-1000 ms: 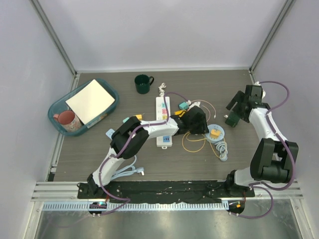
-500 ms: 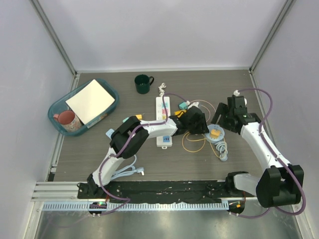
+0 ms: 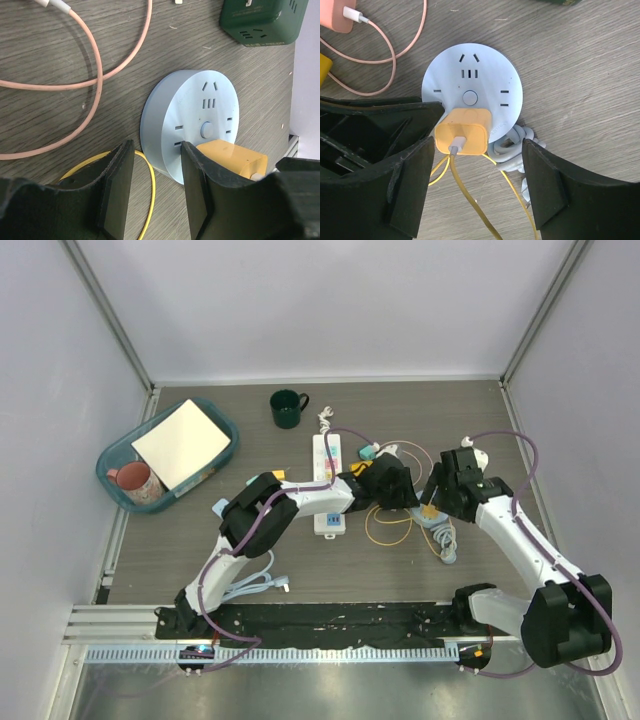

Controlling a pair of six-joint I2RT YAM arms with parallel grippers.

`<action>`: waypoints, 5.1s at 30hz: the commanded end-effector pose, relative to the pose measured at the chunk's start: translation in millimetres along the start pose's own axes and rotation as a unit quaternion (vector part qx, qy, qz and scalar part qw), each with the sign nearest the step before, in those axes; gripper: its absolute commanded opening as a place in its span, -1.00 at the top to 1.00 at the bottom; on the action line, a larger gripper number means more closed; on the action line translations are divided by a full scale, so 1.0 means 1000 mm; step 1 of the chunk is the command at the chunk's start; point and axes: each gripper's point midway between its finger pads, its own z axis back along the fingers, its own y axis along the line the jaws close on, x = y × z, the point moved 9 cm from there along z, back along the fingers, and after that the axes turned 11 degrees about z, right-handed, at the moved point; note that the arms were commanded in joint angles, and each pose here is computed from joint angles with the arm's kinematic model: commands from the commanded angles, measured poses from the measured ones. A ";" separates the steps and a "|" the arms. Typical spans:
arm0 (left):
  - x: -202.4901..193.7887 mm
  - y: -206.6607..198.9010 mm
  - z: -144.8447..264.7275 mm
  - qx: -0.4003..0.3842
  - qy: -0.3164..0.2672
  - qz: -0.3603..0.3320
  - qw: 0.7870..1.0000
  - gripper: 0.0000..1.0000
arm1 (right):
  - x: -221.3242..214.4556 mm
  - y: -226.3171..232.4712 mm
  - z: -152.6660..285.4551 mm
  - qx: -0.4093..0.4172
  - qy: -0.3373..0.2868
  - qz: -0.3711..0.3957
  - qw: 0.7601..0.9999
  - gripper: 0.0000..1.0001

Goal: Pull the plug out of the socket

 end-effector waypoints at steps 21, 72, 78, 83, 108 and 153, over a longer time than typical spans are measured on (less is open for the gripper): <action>-0.023 0.057 -0.003 0.100 0.050 0.008 0.994 0.06 | -0.001 0.017 -0.021 -0.021 -0.012 0.013 1.000 -0.22; -0.042 0.098 -0.019 0.173 0.066 0.014 0.983 0.07 | 0.028 0.039 -0.008 0.022 -0.035 0.003 0.999 0.91; -0.040 0.096 -0.018 0.176 0.065 0.011 0.982 0.07 | 0.039 0.038 -0.004 0.022 -0.037 0.010 0.999 0.93; -0.040 0.096 -0.020 0.181 0.067 0.010 0.981 0.07 | 0.046 0.033 0.020 0.035 -0.105 0.020 0.994 0.96; -0.011 0.033 0.009 0.103 0.056 -0.022 0.993 0.00 | 0.119 0.025 0.030 0.004 -0.184 0.019 0.983 0.86; 0.033 -0.019 0.325 -0.021 -0.172 -0.124 0.977 -0.79 | 0.011 0.056 0.035 0.155 -0.100 0.090 0.979 -0.99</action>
